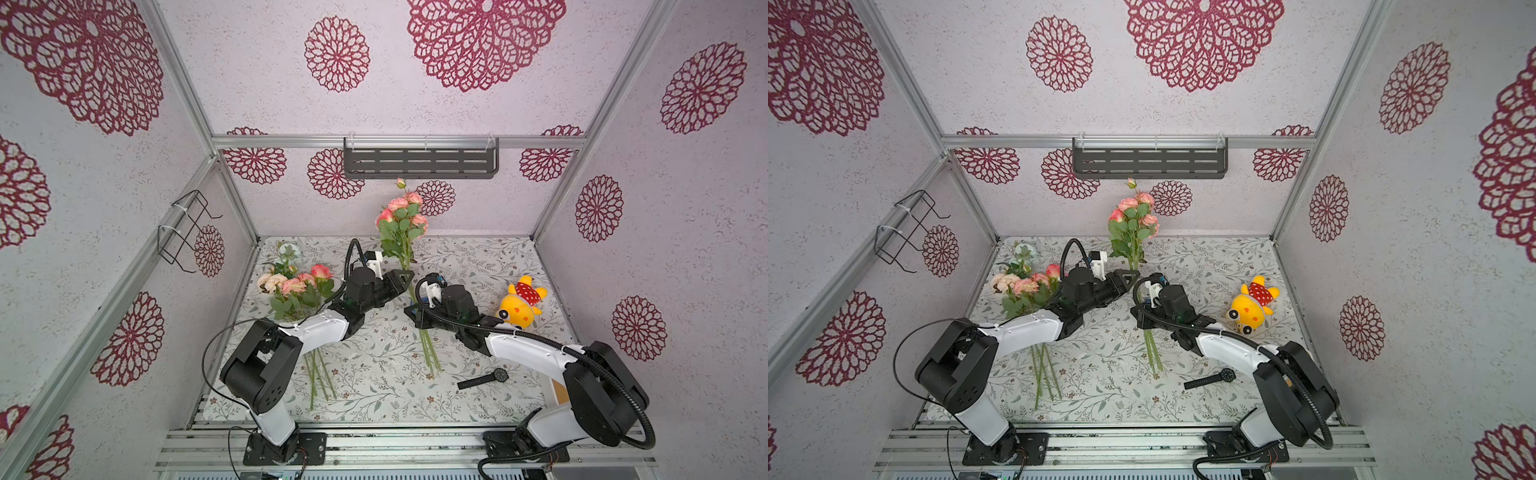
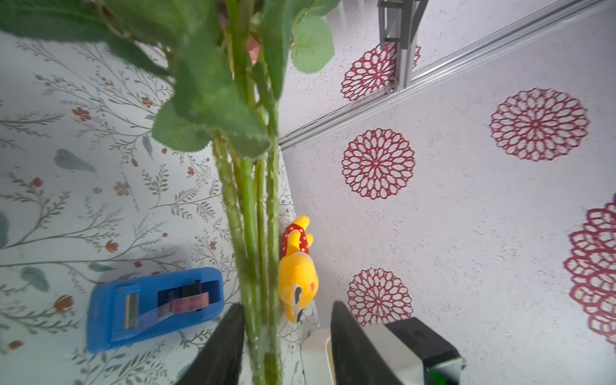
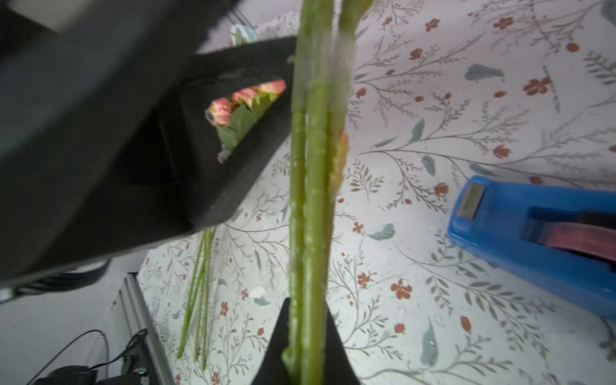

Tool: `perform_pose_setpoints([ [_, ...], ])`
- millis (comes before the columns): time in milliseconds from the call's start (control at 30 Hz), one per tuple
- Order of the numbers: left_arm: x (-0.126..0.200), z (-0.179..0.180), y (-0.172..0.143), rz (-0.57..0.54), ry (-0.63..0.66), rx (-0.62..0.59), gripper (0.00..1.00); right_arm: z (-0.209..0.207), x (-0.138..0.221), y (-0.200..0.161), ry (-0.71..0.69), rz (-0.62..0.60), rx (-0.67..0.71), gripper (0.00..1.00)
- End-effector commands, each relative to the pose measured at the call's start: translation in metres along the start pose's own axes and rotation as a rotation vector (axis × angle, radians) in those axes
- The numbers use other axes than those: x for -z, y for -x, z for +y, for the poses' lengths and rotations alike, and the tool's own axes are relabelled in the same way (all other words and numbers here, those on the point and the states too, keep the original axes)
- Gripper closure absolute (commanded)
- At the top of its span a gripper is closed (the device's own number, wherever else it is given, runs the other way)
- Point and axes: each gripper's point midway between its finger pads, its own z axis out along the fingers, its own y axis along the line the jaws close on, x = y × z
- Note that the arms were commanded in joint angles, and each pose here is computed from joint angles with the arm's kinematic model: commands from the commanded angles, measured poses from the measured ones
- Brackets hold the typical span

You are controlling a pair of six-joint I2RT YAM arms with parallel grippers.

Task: Wrap bouquets with tape
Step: Wrap the tape around the bouquet.

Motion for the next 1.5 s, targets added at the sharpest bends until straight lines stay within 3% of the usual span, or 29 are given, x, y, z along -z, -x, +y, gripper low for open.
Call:
perform_pose_setpoints([
  [0, 0.003, 0.010, 0.003, 0.016, 0.128, -0.034, 0.51, 0.005, 0.005, 0.015, -0.079, -0.028, 0.111, 1.00],
  [267, -0.009, 0.022, -0.011, 0.118, 0.222, -0.053, 0.51, 0.006, -0.001, 0.013, -0.168, -0.009, 0.174, 1.00],
  [467, -0.018, 0.024, -0.019, 0.157, 0.214, -0.029, 0.62, 0.005, -0.008, 0.009, -0.228, 0.032, 0.225, 1.00],
  [600, -0.019, 0.025, -0.021, 0.164, 0.206, -0.015, 0.86, 0.003, -0.010, 0.008, -0.235, 0.037, 0.219, 1.00],
  [700, -0.017, 0.025, -0.020, 0.158, 0.213, -0.013, 0.95, 0.002, -0.011, 0.007, -0.240, 0.041, 0.210, 1.00],
  [733, -0.017, 0.024, -0.019, 0.156, 0.212, -0.014, 0.97, 0.001, -0.011, 0.006, -0.244, 0.043, 0.205, 0.94],
  [800, -0.017, 0.025, -0.020, 0.158, 0.216, -0.008, 1.00, 0.000, -0.013, 0.006, -0.247, 0.046, 0.192, 0.71],
  [867, -0.018, 0.026, -0.020, 0.155, 0.215, 0.001, 1.00, -0.003, -0.015, 0.008, -0.266, 0.044, 0.175, 0.59],
  [1067, -0.019, 0.024, -0.025, 0.155, 0.215, 0.004, 1.00, -0.007, -0.021, 0.018, -0.308, 0.028, 0.147, 0.55],
  [1200, -0.018, 0.021, -0.026, 0.153, 0.209, 0.005, 1.00, -0.018, -0.023, 0.027, -0.343, 0.004, 0.112, 0.60],
  [1367, -0.016, 0.020, -0.025, 0.145, 0.206, 0.005, 1.00, -0.031, -0.024, 0.033, -0.344, -0.013, 0.061, 0.98],
  [1400, -0.016, 0.020, -0.025, 0.147, 0.204, 0.005, 1.00, -0.033, -0.023, 0.034, -0.351, -0.015, 0.063, 1.00],
  [1467, -0.017, 0.021, -0.024, 0.145, 0.205, 0.003, 0.86, -0.035, -0.021, 0.034, -0.368, -0.005, 0.073, 1.00],
])
